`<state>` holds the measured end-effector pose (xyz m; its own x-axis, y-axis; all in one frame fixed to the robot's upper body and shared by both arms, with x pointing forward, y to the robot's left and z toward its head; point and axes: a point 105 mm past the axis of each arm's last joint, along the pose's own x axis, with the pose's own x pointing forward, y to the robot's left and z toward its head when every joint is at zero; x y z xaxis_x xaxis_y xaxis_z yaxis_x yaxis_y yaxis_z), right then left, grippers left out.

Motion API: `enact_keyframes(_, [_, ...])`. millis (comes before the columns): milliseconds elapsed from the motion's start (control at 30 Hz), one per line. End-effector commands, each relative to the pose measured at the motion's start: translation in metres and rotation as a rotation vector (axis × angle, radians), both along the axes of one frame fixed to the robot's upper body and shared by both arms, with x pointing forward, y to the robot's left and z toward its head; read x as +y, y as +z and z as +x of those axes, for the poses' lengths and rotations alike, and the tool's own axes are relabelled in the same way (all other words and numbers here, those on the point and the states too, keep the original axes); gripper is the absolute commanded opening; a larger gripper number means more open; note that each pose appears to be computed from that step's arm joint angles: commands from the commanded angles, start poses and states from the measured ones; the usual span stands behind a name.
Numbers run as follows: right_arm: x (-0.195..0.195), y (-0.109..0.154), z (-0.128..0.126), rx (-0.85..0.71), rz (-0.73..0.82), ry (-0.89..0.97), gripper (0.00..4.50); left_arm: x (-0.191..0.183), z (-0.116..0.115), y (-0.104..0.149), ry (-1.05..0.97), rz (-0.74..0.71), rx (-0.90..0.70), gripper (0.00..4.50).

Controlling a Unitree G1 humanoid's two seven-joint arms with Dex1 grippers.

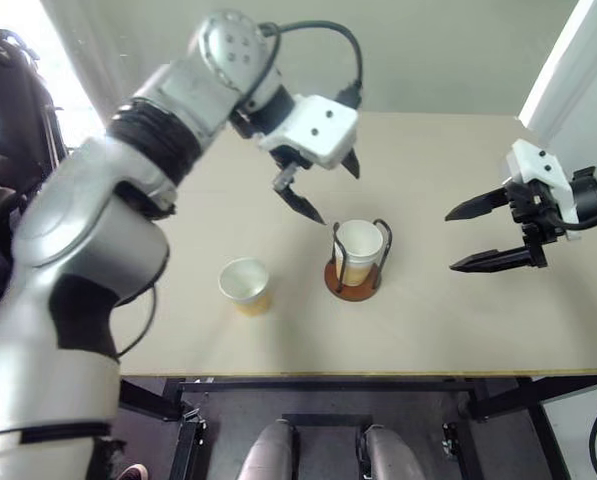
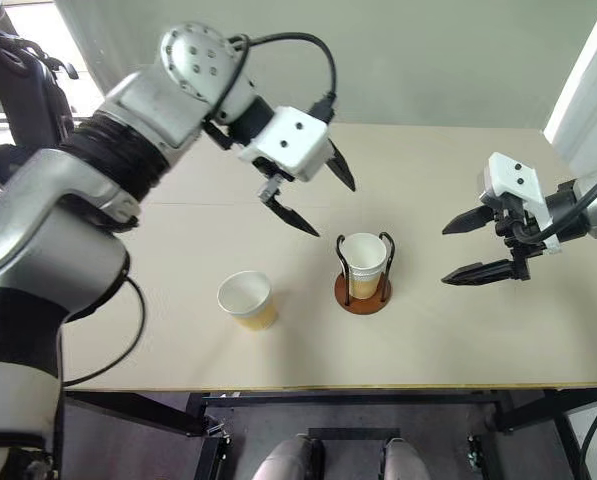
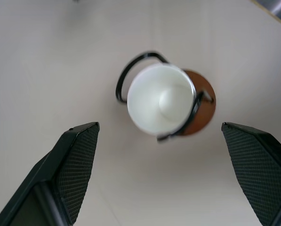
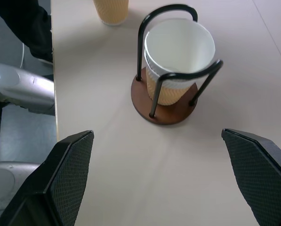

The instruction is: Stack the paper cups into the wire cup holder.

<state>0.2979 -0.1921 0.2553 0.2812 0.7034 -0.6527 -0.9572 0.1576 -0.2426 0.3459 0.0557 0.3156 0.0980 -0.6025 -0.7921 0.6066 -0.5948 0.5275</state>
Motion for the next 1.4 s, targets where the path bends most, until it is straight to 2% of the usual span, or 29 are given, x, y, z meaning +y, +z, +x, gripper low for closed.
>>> enact_keyframes(33, [0.000, 0.011, -0.005, -0.045, -0.010, 0.020, 4.50, 0.010, -0.013, 0.001, -0.046, 0.056, -0.003, 4.46])
enact_keyframes(267, [0.009, 0.014, -0.002, -0.075, 0.015, 0.058, 4.50, 0.048, -0.025, -0.022, -0.019, 0.232, 0.012, 4.46])
enact_keyframes(600, [0.009, 0.007, -0.002, -0.052, 0.019, 0.074, 4.50, 0.076, -0.050, -0.037, -0.039, 0.396, 0.050, 4.46])
enact_keyframes(800, [0.010, 0.007, 0.000, -0.050, 0.019, 0.077, 4.50, 0.099, -0.060, -0.058, -0.046, 0.478, 0.054, 4.46])
enact_keyframes(1067, [0.012, 0.007, 0.002, -0.048, 0.023, 0.088, 4.50, 0.114, -0.060, -0.070, 0.003, 0.515, 0.036, 4.46])
enact_keyframes(1400, [0.016, 0.008, 0.003, -0.048, 0.032, 0.100, 4.50, 0.125, -0.047, -0.081, 0.036, 0.541, 0.000, 4.46])
